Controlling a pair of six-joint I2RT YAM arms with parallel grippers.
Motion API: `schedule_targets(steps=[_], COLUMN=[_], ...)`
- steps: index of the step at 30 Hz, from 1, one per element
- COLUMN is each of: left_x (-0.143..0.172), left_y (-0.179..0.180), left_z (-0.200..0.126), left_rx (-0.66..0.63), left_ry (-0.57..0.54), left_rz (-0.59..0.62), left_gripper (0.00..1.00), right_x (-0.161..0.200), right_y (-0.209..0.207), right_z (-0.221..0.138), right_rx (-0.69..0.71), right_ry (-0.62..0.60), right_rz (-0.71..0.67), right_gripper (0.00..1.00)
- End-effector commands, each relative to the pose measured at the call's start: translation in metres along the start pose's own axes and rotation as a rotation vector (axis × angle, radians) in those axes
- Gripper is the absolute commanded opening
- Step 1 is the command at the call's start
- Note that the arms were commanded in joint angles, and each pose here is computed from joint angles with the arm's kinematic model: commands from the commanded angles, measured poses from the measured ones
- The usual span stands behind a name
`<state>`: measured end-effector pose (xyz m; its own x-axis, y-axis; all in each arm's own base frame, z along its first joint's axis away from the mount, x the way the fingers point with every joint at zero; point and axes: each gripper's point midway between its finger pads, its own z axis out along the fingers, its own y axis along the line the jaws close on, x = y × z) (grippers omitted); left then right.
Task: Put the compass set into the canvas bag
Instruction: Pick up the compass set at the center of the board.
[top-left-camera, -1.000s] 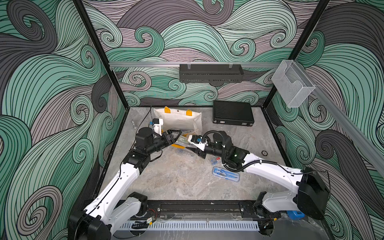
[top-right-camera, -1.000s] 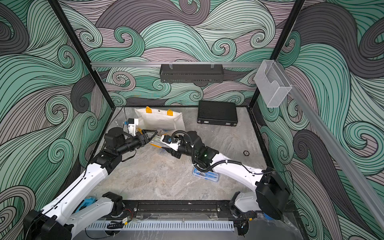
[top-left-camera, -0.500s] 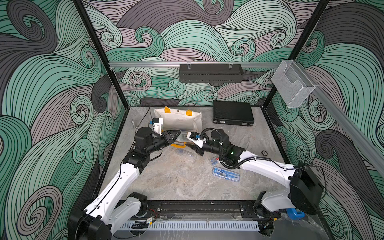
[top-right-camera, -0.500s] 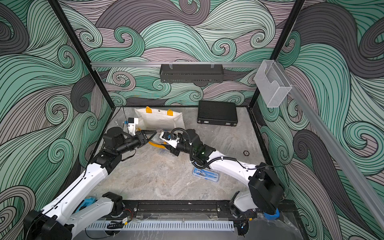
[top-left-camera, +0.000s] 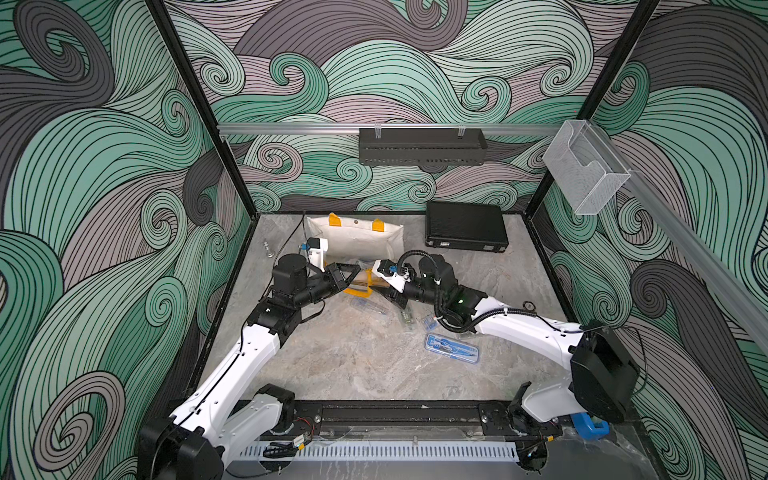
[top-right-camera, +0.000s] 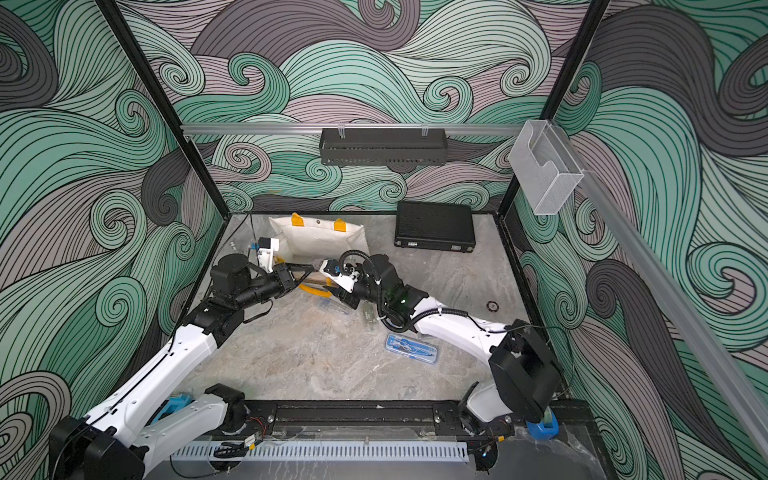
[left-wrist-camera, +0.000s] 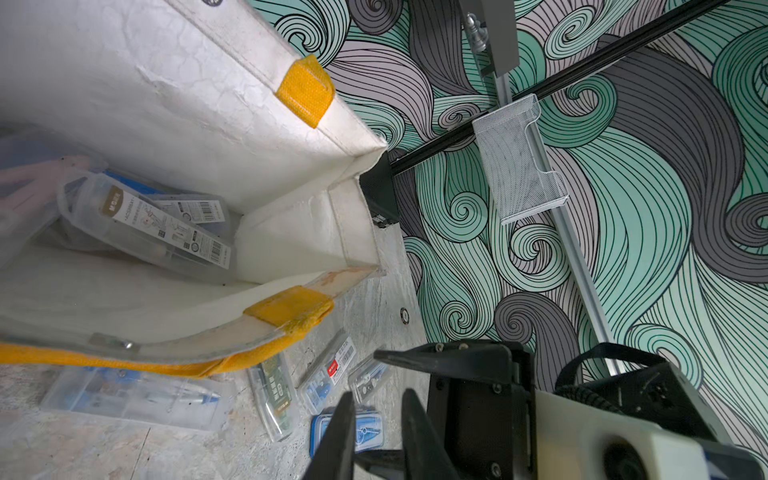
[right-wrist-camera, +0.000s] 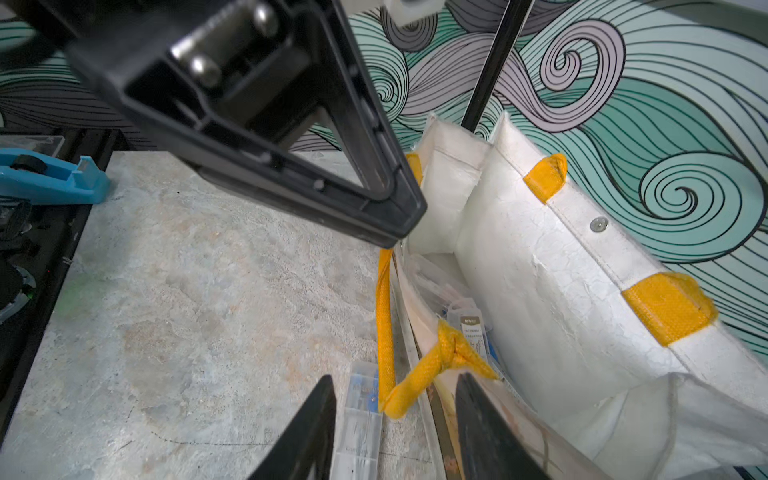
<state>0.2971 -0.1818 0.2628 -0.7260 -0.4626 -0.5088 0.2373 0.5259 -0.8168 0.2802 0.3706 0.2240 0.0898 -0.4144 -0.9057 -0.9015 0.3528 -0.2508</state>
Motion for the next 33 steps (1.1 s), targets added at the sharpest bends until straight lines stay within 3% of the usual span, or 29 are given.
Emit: schedule_targets(steps=[1,6,9,12,18,29,33], left_x=[-0.012,-0.015,-0.016,-0.017,-0.017,-0.015,-0.015], left_y=[-0.001,0.001,0.001,-0.001,-0.004,-0.003,-0.002], left_z=[-0.003,-0.003,-0.003,-0.004,-0.007,-0.01,-0.01], left_rx=[-0.024,-0.038,-0.037,-0.033,-0.024,-0.029,-0.031], left_ry=[-0.046,-0.062,-0.067,-0.068,-0.072,-0.076,-0.074], left_rz=[0.045,0.059,0.065,0.069,0.076,0.076,0.075], left_gripper=[0.3,0.4,0.44,0.44,0.48,0.51,0.51], right_x=[0.019,0.072,0.115,0.149,0.19,0.211,0.192], right_y=[-0.012,-0.049,-0.054,-0.049,-0.028,-0.002,0.0], right_z=[-0.005,-0.014,-0.02,-0.021,-0.021,-0.03,-0.031], right_rx=[0.045,0.291,0.399,0.446,0.445,0.409,0.379], right_ry=[0.117,0.358,0.54,0.65,0.757,0.803,0.689], right_rz=[0.112,0.418,0.514,0.581,0.687,0.74,0.745], right_gripper=[0.51,0.56,0.56,0.57,0.59,0.64,0.71])
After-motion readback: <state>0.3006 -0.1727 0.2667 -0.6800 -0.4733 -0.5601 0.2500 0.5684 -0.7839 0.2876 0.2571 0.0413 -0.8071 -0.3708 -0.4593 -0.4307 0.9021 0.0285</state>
